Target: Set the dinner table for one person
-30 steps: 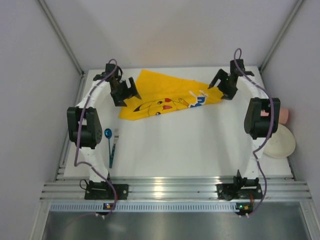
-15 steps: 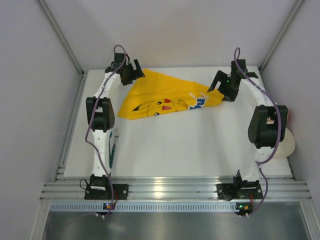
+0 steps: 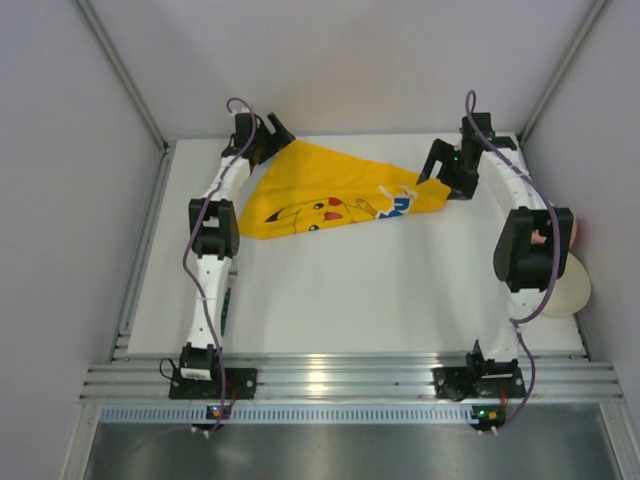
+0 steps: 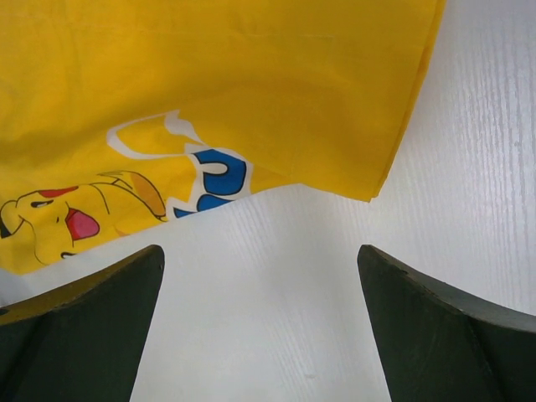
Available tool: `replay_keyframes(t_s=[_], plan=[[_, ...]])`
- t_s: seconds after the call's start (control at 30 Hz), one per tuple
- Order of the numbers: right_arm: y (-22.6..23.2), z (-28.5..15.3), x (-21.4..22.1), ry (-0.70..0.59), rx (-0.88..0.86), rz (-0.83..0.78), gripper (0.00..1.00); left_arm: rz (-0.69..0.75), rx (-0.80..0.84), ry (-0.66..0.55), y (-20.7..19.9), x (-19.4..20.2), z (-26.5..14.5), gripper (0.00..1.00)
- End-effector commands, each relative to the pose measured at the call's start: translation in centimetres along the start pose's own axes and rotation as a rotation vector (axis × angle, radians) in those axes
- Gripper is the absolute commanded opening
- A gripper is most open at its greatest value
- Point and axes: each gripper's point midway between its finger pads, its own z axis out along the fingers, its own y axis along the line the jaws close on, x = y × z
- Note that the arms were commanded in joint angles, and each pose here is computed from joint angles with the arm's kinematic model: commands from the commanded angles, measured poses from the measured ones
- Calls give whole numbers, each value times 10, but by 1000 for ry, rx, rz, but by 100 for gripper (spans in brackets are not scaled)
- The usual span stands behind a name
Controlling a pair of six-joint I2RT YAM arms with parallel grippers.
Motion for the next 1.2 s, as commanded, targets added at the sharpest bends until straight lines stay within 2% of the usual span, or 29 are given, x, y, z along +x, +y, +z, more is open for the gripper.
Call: replay_keyframes(t_s=[0.0, 0.07, 0.2, 0.23, 0.3, 0.43, 0.47, 0.5, 0.53, 0.63, 0.67, 0.7, 0.87, 1.0, 1.17], plan=[[0, 7, -2, 20, 15, -21, 100, -74, 62, 116, 3, 40, 10, 98], [-1, 12, -1, 29, 16, -15, 100, -78, 102, 163, -5, 54, 9, 95], [-6, 22, 1, 50, 19, 5, 100, -88, 116, 263, -7, 89, 7, 82], [-6, 23, 1, 50, 18, 10, 100, -98, 125, 282, -8, 93, 6, 71], [-11, 25, -1, 50, 22, 24, 100, -116, 119, 310, -7, 102, 5, 61], [-16, 24, -9, 37, 19, 61, 100, -113, 114, 351, -7, 113, 2, 32], [-31, 23, -17, 23, 34, 94, 100, -115, 119, 367, -8, 116, 0, 12], [-35, 27, -18, 27, 41, 105, 100, -108, 118, 369, -11, 114, -4, 3], [-39, 28, -23, 14, 50, 119, 100, -107, 111, 378, -10, 115, -7, 0], [-56, 33, -39, -8, 90, 153, 100, -60, 97, 386, -14, 109, -27, 0], [-64, 33, -44, -16, 106, 168, 100, -38, 70, 410, -3, 117, -33, 0], [-72, 35, -49, -30, 139, 185, 100, -19, 79, 394, -12, 105, -43, 0], [-89, 58, -54, -33, 144, 247, 100, 34, 71, 456, -7, 112, -68, 0], [-76, 88, -47, -17, 89, 331, 100, 33, 73, 478, -8, 119, -74, 0], [-34, 122, -49, -57, 11, 301, 100, 38, 92, 497, -18, 124, -76, 0]])
